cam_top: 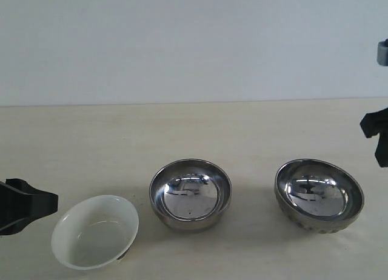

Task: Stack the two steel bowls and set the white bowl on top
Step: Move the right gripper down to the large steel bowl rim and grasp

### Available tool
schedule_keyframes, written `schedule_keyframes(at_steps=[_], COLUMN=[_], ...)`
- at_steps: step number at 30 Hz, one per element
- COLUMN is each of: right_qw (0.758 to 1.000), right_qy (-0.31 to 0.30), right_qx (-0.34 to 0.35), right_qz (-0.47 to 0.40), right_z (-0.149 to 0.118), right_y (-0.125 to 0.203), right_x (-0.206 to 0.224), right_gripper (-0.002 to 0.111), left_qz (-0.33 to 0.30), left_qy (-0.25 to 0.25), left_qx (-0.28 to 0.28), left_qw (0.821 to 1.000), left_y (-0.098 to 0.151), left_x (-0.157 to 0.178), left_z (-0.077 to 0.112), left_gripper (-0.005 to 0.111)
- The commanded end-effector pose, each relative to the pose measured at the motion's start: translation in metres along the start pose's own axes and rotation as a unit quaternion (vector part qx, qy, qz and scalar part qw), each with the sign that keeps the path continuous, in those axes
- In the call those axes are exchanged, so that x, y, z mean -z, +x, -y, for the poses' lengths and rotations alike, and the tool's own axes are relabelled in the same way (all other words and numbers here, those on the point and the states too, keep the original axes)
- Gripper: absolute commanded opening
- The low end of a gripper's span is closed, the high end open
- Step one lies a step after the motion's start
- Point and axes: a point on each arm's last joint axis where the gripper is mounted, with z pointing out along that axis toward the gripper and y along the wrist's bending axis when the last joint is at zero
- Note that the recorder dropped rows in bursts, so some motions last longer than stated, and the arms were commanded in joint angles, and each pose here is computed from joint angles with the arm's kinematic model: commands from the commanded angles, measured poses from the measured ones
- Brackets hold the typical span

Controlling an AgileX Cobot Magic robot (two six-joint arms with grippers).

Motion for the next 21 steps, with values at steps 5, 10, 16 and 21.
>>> schedule_keyframes(at_steps=[5, 10, 16, 21], right_qw=[0.999, 0.998, 0.998, 0.998], right_qy=[-0.027, -0.047, -0.041, -0.039], right_qx=[-0.025, -0.037, -0.038, -0.043], right_qz=[-0.005, 0.008, 0.003, 0.017], right_z=[-0.005, -0.009, -0.009, -0.008], right_y=[0.007, 0.001, -0.003, -0.008], right_x=[-0.045, -0.058, -0.076, -0.087], right_gripper=[0.05, 0.05, 0.05, 0.05], left_qz=[-0.003, -0.003, -0.003, -0.003], left_qy=[0.001, 0.001, 0.001, 0.001], left_qx=[-0.002, -0.002, -0.002, -0.002], left_qw=[1.0, 1.0, 1.0, 1.0], left_y=[0.002, 0.002, 0.002, 0.002], left_x=[0.0, 0.0, 0.0, 0.0], left_z=[0.0, 0.0, 0.0, 0.0], left_gripper=[0.035, 0.035, 0.035, 0.035])
